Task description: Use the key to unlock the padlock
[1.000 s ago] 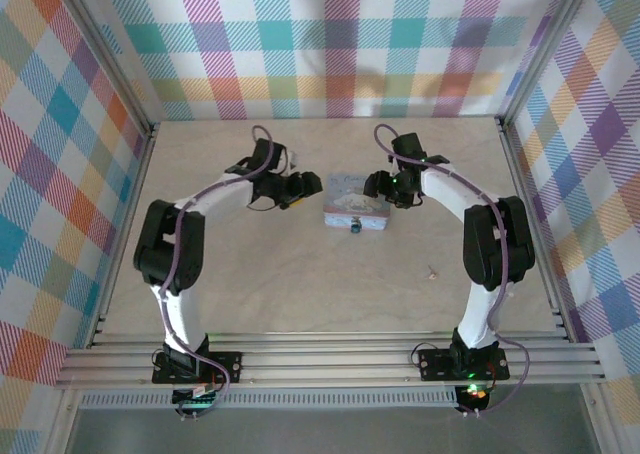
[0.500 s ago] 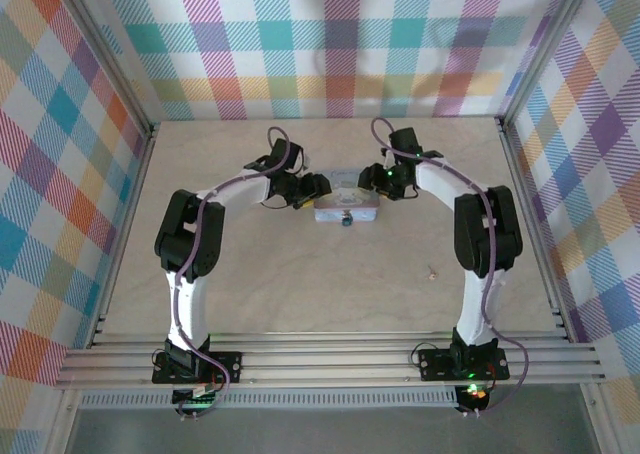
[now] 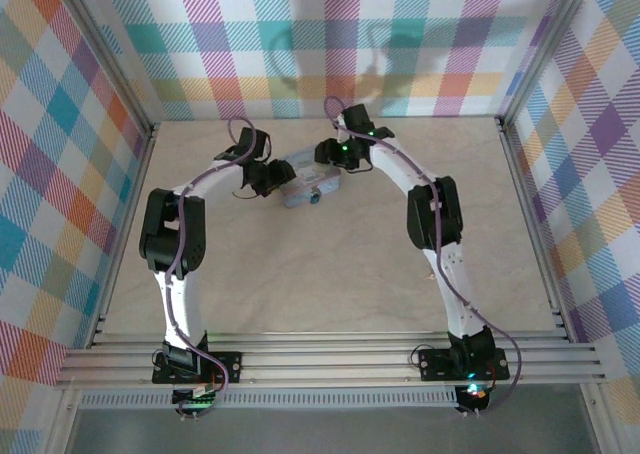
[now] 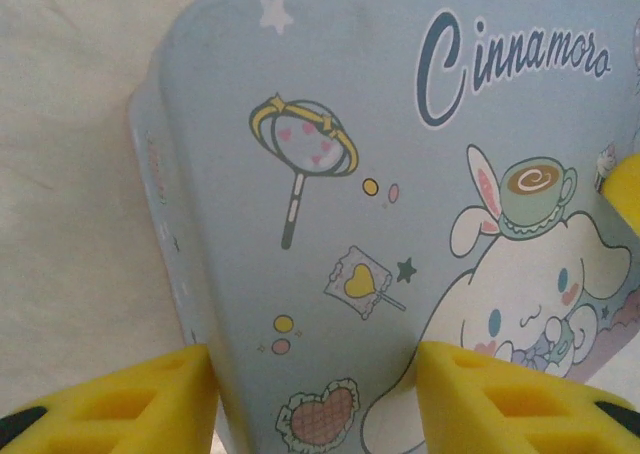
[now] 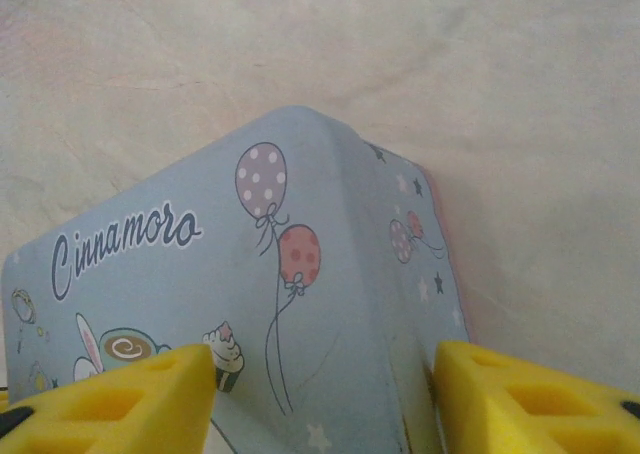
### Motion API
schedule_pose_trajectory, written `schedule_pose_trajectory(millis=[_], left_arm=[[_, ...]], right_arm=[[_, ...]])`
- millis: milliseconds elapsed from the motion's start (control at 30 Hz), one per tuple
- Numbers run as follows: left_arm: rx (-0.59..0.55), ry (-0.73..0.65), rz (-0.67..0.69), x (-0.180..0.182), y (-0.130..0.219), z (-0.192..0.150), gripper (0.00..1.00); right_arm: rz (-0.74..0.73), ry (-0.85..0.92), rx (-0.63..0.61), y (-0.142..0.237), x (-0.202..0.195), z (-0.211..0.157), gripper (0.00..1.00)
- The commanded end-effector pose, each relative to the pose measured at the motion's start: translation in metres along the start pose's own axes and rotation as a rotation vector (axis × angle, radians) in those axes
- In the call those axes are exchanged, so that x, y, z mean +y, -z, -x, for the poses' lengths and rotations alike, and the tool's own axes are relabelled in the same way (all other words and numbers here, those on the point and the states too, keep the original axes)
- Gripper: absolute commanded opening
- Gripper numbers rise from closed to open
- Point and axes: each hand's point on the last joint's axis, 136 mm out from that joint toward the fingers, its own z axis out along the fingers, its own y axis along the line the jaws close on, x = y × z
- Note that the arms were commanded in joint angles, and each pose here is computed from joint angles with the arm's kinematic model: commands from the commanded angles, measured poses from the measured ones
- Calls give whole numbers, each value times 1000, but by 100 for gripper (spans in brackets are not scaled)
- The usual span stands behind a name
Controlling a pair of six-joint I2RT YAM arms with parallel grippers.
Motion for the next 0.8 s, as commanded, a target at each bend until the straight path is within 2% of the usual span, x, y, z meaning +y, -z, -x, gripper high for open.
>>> schedule_pose_trajectory(millis=[0, 167, 433, 600, 767], left_arm=[[23, -16, 84, 23, 5, -9, 55], [-9, -49, 131, 23, 20, 4, 62], [-81, -119, 144, 6, 63, 18, 68], [-78, -188, 129, -5, 78, -1, 68], [-43, -270, 93, -24, 76, -40, 69]], right_arm=[[122, 21, 106, -14, 48, -26, 63], [119, 49, 45, 2, 59, -8, 73], [-24, 107, -14, 70, 47, 13, 81], [-125, 69, 25, 101, 20, -11, 83], [-213, -22, 52, 132, -15, -65, 80]])
